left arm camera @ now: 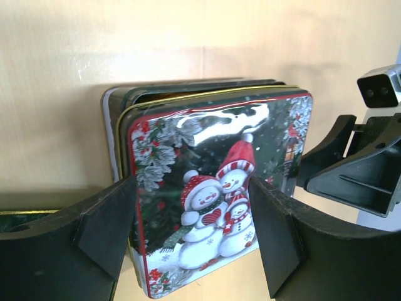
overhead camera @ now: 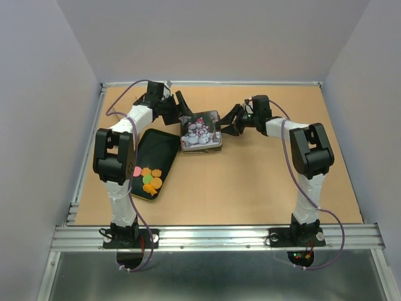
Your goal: Pack the cookies
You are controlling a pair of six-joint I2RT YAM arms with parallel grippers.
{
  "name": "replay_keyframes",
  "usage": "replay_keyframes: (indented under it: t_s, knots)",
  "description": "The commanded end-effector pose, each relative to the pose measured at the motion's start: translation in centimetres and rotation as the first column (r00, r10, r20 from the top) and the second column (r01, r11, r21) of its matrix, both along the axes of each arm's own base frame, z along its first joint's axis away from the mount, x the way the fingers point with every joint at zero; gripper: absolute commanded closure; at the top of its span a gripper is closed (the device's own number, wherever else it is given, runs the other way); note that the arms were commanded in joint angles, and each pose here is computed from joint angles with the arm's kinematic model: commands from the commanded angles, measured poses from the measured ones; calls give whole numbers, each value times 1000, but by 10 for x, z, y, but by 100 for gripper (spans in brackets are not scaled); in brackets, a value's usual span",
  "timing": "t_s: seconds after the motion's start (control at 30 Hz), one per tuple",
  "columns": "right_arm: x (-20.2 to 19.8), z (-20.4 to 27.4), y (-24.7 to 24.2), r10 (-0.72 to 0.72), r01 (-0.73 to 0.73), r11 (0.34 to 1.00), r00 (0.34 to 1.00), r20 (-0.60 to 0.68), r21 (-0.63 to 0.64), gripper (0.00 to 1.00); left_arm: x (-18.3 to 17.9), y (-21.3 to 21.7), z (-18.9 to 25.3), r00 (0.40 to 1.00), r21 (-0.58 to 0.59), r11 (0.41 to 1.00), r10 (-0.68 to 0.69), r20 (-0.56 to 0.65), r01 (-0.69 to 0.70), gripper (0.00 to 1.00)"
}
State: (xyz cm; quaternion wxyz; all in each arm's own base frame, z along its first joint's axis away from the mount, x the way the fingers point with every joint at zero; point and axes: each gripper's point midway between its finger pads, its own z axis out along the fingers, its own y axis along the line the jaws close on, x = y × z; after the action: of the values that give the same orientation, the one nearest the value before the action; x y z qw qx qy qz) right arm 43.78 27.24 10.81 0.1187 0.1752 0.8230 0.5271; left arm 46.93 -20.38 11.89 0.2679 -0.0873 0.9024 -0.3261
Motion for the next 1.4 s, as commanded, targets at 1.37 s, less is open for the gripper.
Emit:
replay_keyframes:
  t_s: [1.37]
  knots:
    - [-3, 11, 35, 128, -120, 988, 989, 77, -101, 51, 18, -30, -8, 999, 25, 998, -49, -13, 49, 20]
